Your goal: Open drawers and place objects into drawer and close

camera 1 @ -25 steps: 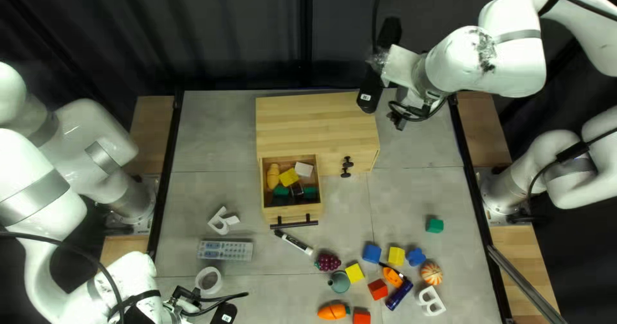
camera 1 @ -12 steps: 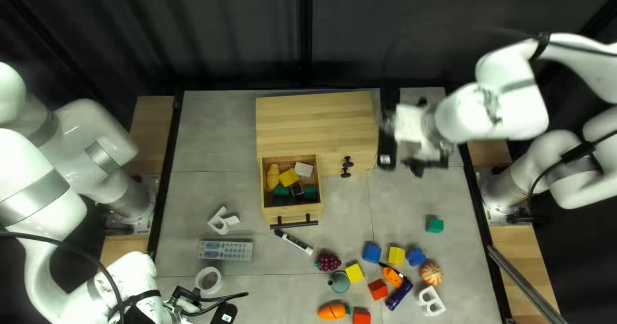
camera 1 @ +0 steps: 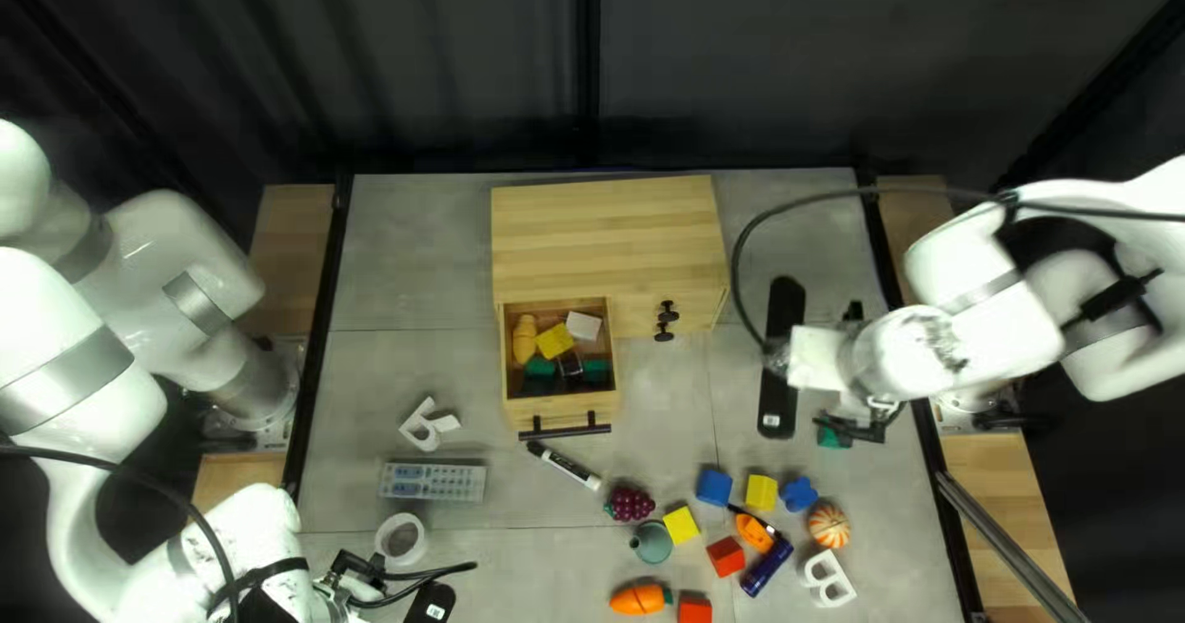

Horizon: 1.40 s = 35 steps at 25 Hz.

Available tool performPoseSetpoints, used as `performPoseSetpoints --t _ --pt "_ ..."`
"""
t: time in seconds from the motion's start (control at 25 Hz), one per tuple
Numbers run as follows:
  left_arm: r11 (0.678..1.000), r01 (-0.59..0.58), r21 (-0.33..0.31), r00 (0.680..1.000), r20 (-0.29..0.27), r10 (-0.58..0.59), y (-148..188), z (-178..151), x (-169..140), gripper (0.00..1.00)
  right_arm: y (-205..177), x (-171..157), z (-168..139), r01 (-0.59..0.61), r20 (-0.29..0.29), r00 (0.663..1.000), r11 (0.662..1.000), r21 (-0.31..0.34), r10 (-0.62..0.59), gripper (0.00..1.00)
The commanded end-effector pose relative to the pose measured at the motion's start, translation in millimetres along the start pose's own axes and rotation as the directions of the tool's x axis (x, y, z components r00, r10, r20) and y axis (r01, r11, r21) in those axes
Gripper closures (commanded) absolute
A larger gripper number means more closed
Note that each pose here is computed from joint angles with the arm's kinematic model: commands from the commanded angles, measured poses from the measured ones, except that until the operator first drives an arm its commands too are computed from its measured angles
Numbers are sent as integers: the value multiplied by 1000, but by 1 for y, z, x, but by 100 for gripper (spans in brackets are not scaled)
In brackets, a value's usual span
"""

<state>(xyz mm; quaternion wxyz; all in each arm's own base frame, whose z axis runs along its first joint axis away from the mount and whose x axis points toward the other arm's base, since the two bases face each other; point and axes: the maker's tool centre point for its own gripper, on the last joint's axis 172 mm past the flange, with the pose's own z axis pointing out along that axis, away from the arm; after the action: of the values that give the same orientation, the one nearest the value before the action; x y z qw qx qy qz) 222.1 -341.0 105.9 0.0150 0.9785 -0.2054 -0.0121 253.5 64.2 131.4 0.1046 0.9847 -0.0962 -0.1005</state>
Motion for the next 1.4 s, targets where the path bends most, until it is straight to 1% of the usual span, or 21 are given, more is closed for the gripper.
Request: performPoseSetpoints --t 0.04,0.28,0.36,0.48,0.68,0.84,1.04,1.4 --pt "1000 0 0 1000 0 0 0 0 0 0 -14 -2 21 -34 44 998 999 15 33 0" --pt "1000 0 0 1000 0 0 0 0 0 0 -14 -2 21 -34 44 998 999 15 33 0" --pt "1000 0 0 1000 0 0 0 0 0 0 -14 -2 26 -19 14 1000 1000 -2 19 0" --pt "1000 0 0 1000 0 0 0 0 0 0 -20 -2 32 -10 -37 999 1000 4 10 0" --pt "1000 0 0 1000 0 0 0 0 0 0 -28 -11 51 36 -74 997 999 18 -34 0" --pt "1000 0 0 1000 0 0 0 0 0 0 -32 -11 56 96 -99 991 995 31 -93 0" --pt "1000 0 0 1000 0 0 0 0 0 0 -36 -14 65 148 -121 982 988 41 -143 0" --pt "1000 0 0 1000 0 0 0 0 0 0 -38 -22 89 162 -143 978 985 62 -152 0"
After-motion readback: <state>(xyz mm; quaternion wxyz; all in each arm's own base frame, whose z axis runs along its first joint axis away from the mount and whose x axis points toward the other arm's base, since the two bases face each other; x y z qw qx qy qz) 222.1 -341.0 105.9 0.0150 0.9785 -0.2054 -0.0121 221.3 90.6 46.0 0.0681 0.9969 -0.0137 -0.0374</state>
